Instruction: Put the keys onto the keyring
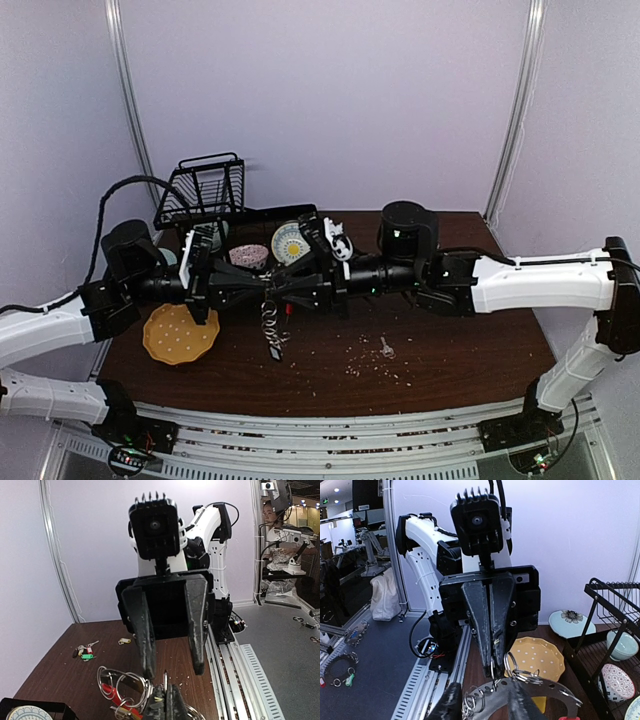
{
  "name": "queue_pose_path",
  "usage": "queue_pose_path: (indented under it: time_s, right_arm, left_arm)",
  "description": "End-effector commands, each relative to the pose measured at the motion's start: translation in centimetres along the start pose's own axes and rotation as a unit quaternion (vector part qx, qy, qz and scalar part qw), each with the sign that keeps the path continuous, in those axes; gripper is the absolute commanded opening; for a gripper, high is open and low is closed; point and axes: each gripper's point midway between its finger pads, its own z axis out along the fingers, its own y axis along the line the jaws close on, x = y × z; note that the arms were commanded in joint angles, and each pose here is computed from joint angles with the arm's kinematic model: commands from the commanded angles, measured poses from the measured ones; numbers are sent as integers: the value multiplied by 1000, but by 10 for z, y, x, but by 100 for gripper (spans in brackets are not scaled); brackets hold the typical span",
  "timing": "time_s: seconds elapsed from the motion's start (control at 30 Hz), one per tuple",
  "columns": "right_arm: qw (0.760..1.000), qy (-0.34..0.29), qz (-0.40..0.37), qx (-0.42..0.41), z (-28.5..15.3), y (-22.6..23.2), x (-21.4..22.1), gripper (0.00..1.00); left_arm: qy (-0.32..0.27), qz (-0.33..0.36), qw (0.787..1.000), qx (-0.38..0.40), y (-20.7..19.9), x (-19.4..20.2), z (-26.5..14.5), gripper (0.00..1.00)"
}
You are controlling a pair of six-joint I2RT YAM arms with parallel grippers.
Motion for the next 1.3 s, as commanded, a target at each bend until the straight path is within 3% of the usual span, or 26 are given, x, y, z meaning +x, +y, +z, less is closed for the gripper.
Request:
queue_pose_path:
  time_s: [0.0, 0.33, 0.7, 0.83, 0.97, 1.13, 1.27]
  right_arm:
    - [999, -27, -21, -37, -15, 19, -19, 38]
    - [993, -59, -26, -100, -14, 39, -22, 31]
    - [989, -111, -25, -96, -14, 43, -27, 13]
    - [988, -119, -27, -92, -10, 44, -27, 10]
    - [986, -131, -23, -99, -6, 46, -27, 10]
    - [985, -136, -14, -100, -3, 44, -28, 11]
    - [986, -137, -12, -97, -6, 45, -32, 14]
  left_arm:
    - [-57, 70, 996, 3, -12, -27, -11, 0]
    - [-91, 124, 985, 78, -47, -30, -21, 0]
    - [-143, 149, 977, 58, -54, -38, -33, 0]
    - [-160, 157, 974, 41, -53, -43, -37, 0]
    - [-164, 147, 975, 33, -49, -45, -38, 0]
    - [-175, 64, 982, 18, -34, -52, -32, 0]
    - [-181, 49, 982, 19, -32, -53, -31, 0]
